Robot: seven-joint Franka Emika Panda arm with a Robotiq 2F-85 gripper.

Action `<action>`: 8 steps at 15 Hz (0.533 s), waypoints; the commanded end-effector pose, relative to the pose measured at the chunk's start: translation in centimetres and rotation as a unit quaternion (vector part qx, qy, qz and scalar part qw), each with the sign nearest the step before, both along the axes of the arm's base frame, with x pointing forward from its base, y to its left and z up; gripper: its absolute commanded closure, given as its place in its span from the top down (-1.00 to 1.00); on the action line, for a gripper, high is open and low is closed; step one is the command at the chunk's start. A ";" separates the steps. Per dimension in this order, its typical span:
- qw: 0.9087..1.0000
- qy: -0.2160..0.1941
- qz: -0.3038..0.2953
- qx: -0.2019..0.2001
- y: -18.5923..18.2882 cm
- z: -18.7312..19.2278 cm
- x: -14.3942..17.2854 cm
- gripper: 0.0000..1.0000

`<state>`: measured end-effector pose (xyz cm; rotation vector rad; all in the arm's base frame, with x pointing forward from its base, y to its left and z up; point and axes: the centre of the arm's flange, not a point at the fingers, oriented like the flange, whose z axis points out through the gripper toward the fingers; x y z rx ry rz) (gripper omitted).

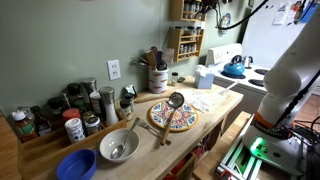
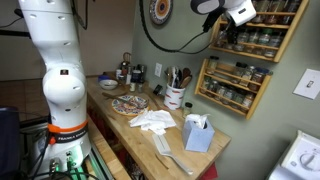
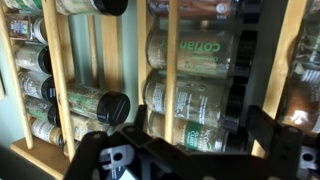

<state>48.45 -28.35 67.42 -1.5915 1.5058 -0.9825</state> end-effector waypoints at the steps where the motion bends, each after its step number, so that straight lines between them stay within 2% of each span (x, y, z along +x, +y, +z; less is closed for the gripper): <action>1: 1.000 -0.011 -0.017 0.013 0.2 -0.4 0.7 1.00; 8: 0.999 -0.012 -0.028 0.011 1.0 -0.9 1.7 1.00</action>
